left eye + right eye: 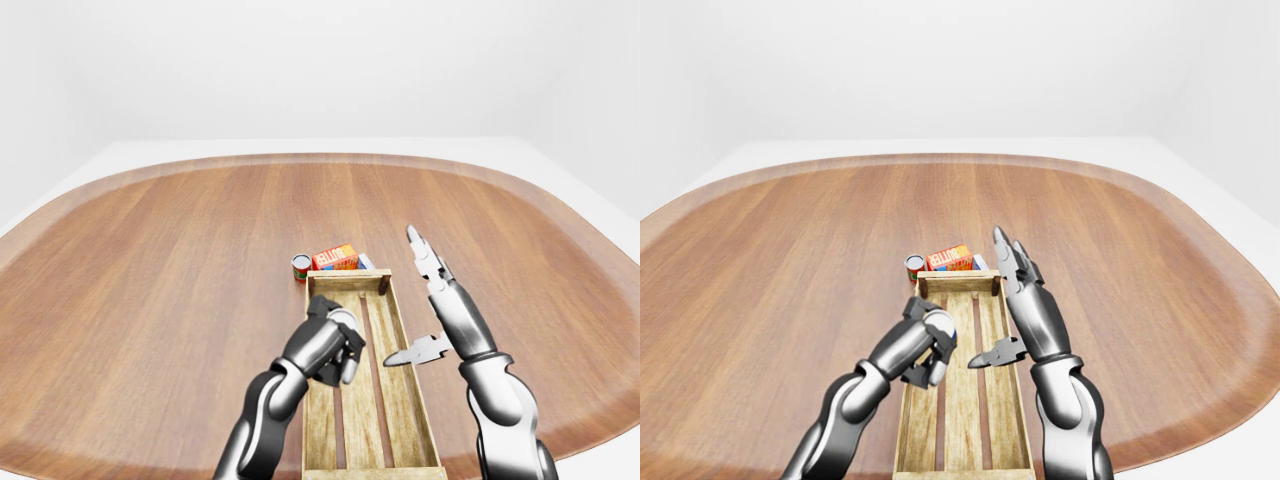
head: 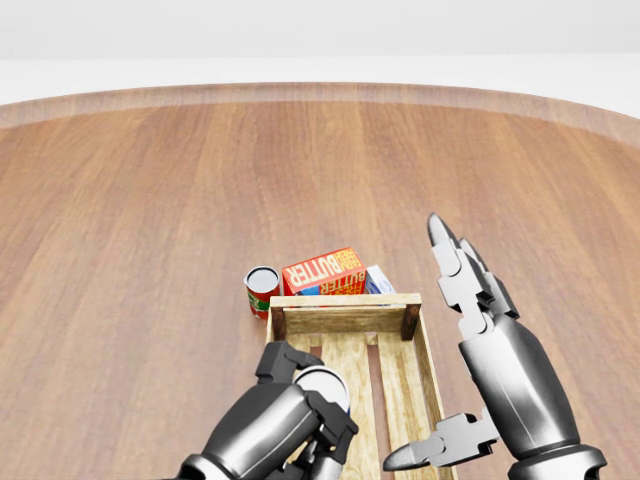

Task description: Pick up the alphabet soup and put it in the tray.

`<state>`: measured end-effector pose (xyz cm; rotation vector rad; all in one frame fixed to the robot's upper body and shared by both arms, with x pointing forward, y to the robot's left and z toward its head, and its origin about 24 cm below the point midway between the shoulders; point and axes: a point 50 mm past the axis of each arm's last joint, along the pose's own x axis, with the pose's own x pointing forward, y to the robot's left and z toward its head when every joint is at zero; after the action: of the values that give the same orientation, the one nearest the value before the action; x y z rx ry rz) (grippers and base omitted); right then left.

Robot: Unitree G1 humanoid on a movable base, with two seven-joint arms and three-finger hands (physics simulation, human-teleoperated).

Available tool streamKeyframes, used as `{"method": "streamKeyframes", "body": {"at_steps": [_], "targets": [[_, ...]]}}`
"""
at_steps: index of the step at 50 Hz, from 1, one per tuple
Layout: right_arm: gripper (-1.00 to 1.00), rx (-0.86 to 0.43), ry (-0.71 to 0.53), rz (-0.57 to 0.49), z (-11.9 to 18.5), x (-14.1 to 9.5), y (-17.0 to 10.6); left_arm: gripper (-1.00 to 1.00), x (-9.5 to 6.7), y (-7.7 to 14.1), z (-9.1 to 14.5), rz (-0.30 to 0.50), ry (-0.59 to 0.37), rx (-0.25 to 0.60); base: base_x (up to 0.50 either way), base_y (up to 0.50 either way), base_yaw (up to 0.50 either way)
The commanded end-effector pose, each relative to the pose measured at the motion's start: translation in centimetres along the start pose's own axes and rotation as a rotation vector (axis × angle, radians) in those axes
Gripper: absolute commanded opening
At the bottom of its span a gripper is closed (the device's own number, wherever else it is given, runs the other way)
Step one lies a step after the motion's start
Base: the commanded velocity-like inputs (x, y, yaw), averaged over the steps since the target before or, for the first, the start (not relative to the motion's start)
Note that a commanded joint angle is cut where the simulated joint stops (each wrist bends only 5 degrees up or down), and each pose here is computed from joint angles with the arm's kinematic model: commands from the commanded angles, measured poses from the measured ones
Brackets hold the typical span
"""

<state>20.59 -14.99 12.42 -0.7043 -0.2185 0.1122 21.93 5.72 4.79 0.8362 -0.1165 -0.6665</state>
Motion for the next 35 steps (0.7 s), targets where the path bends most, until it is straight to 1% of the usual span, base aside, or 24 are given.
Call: {"method": "streamKeyframes", "body": {"at_steps": [1, 17, 35], "targets": [[0.98, -0.001, 0.000, 0.000, 0.0, 0.0, 0.0, -0.98, 0.0, -0.2, -0.1, 0.010, 0.000, -0.018, 0.00, 0.00, 0.00], [0.98, 0.000, -0.001, 0.000, 0.0, 0.1, 0.0, -0.98, 0.0, -0.9, -0.4, -0.004, 0.013, -0.037, 0.00, 0.00, 0.00], [0.98, 0.002, -0.001, 0.001, 0.0, 0.1, 0.1, -0.98, -0.1, -1.3, -0.3, -0.015, 0.011, -0.033, 0.00, 0.00, 0.00]]}}
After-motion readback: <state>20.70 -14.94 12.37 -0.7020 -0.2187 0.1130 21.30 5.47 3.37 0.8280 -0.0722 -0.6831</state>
